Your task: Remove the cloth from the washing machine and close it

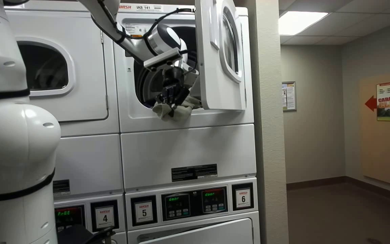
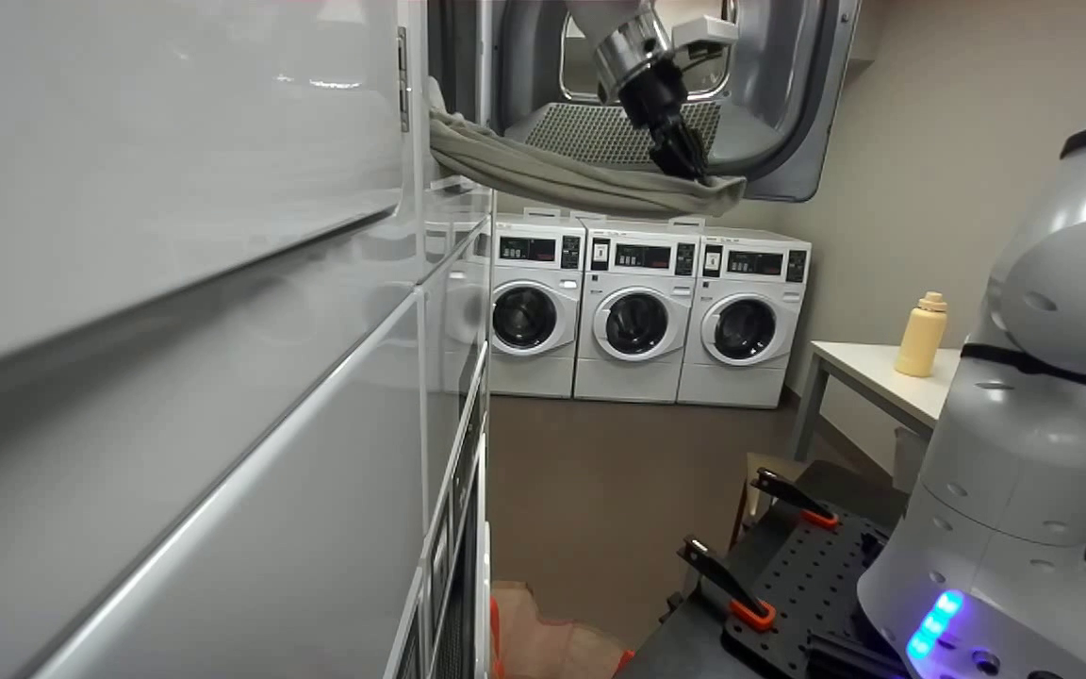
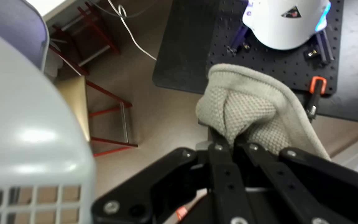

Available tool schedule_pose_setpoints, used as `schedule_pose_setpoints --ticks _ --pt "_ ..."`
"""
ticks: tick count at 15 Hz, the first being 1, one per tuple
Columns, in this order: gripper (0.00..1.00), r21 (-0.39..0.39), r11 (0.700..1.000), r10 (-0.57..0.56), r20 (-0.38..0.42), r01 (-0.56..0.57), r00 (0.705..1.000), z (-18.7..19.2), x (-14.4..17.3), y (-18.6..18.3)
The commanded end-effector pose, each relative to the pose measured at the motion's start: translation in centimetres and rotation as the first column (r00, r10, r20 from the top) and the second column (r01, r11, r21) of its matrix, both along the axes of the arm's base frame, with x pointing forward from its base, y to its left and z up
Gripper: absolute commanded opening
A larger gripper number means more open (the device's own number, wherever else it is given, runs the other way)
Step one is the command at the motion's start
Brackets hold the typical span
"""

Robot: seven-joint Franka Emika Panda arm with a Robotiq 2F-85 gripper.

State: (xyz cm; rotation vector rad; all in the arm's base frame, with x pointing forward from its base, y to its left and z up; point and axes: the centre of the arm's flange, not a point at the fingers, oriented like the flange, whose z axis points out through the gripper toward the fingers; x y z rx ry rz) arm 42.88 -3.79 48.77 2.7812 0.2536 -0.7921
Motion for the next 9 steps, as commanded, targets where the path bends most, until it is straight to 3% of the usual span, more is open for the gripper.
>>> schedule_pose_setpoints --ticks 1,3,5,7,9 --pt "0.02 -0.075 0.993 0.079 -0.165 -0.092 0.983 -5.5 -7.0 -1.9" --pt "0.02 -0.095 0.987 0.100 -0.266 -0.129 0.959 -7.9 -9.4 -2.7" --pt "0.02 -0.144 0.978 0.104 -0.305 -0.154 0.947 -9.7 -11.0 -3.6" --pt "0.02 -0.186 0.970 0.096 -0.295 -0.155 0.951 -10.9 -11.5 -3.8" --pt "0.02 -0.273 0.955 0.064 -0.188 -0.115 0.980 -12.3 -10.7 -3.5"
